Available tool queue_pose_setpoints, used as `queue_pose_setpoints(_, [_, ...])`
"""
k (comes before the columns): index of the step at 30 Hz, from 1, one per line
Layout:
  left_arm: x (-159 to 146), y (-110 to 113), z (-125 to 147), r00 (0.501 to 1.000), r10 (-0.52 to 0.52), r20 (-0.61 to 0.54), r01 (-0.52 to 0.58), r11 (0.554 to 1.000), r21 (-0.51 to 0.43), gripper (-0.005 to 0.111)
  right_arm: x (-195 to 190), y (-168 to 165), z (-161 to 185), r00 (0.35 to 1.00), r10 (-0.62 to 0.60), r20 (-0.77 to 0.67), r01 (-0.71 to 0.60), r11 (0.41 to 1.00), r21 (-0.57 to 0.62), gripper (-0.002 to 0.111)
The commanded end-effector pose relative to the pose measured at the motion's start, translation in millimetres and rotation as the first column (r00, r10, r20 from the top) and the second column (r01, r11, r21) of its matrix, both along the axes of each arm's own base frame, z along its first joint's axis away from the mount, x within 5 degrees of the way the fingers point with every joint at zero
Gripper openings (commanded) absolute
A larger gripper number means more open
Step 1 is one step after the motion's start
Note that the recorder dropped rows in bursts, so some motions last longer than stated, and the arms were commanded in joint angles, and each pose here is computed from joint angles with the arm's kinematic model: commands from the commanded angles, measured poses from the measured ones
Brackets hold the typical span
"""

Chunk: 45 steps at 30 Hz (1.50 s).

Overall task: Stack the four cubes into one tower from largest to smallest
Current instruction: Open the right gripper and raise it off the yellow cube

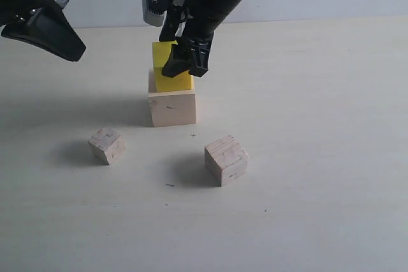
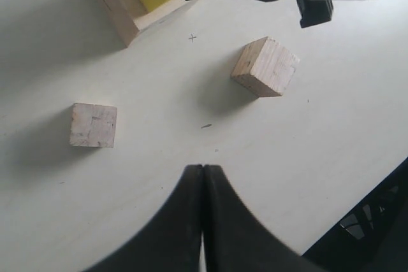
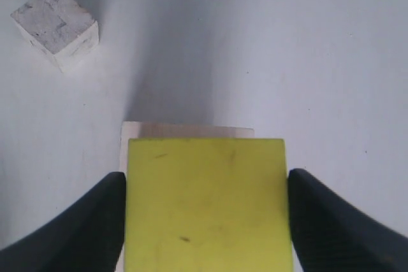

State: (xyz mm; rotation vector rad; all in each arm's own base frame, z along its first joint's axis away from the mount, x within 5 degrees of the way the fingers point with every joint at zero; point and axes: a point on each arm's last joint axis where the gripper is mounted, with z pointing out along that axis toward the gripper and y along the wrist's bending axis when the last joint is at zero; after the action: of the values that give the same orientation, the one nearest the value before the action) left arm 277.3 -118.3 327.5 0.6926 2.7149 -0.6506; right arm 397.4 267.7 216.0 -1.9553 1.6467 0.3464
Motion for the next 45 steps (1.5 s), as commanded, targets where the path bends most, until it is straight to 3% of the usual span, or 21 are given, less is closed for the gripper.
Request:
queue_pose_setpoints(1, [-2.2, -1.3, 1.3, 1.000, -0.010, 0.005, 0.010, 1.000, -0.002, 0.000, -0.1, -0.9, 0.6, 1.000, 0.002, -0.008, -0.002, 1.000, -0.005, 0.010])
queue_pose_setpoints(6, [-2.2, -1.3, 1.3, 1.000, -0.010, 0.005, 0.010, 1.000, -0.002, 0.000, -0.2, -0.5, 0.8, 1.000, 0.000, -0.012, 0.000, 1.000, 0.001, 0.034])
queue_pose_setpoints(11, [-2.2, -1.3, 1.3, 1.000, -0.010, 0.005, 0.010, 1.000, -0.002, 0.000, 0.4, 2.2, 2.9, 1.000, -0.019, -0.018, 0.020, 0.999, 0.042, 0.069])
queue_pose_setpoints(22, [-2.2, -1.0, 1.2, 1.000, -0.010, 0.006, 0.010, 1.000, 0.001, 0.000, 1.1, 0.5, 5.8, 0.999, -0.047, -0.013, 0.047, 0.998, 0.033, 0.072])
queue_pose_setpoints(29, [0.1, -0.2, 1.2, 1.000, -0.001, 0.030, 0.001, 1.000, 0.010, 0.000, -11.5, -6.3, 57.3, 0.991, -0.134, -0.003, 0.134, 0.985, 0.109, 0.072])
queue_pose_setpoints(31, [3.3, -0.4, 1.9, 0.998, 0.014, 0.062, -0.015, 1.000, 0.004, 0.000, -16.4, -9.2, 73.7, 0.978, -0.204, -0.039, 0.207, 0.968, 0.143, 0.068])
queue_pose_setpoints(33, [8.0, -0.8, 0.8, 0.994, 0.039, 0.101, -0.039, 0.999, -0.006, 0.000, -20.7, -12.9, 87.0, 0.957, -0.280, -0.081, 0.289, 0.944, 0.161, 0.057])
queue_pose_setpoints(36, [16.4, -0.6, -8.4, 0.986, 0.080, 0.147, -0.079, 0.997, -0.008, 0.000, -24.8, -21.7, 102.3, 0.913, -0.394, -0.105, 0.406, 0.902, 0.148, 0.029])
queue_pose_setpoints(38, [22.7, -1.1, -22.1, 0.987, 0.095, 0.128, -0.096, 0.995, 0.001, 0.000, -24.5, -29.8, 108.9, 0.898, -0.439, -0.043, 0.441, 0.890, 0.114, 0.005])
queue_pose_setpoints(39, [26.6, -1.8, -30.0, 0.989, 0.100, 0.112, -0.102, 0.995, 0.010, 0.000, -23.8, -34.1, 111.8, 0.884, -0.467, -0.012, 0.466, 0.879, 0.099, 0.001])
queue_pose_setpoints(42, [39.9, -6.0, -54.4, 0.992, 0.110, 0.054, -0.111, 0.994, 0.023, 0.000, -20.4, -43.6, 115.7, 0.824, -0.566, 0.028, 0.563, 0.823, 0.073, 0.000])
queue_pose_setpoints(45, [54.2, -9.8, -79.6, 0.991, 0.135, 0.020, -0.135, 0.990, 0.030, 0.000, -17.7, -51.9, 112.5, 0.708, -0.705, -0.024, 0.706, 0.707, 0.042, 0.000])
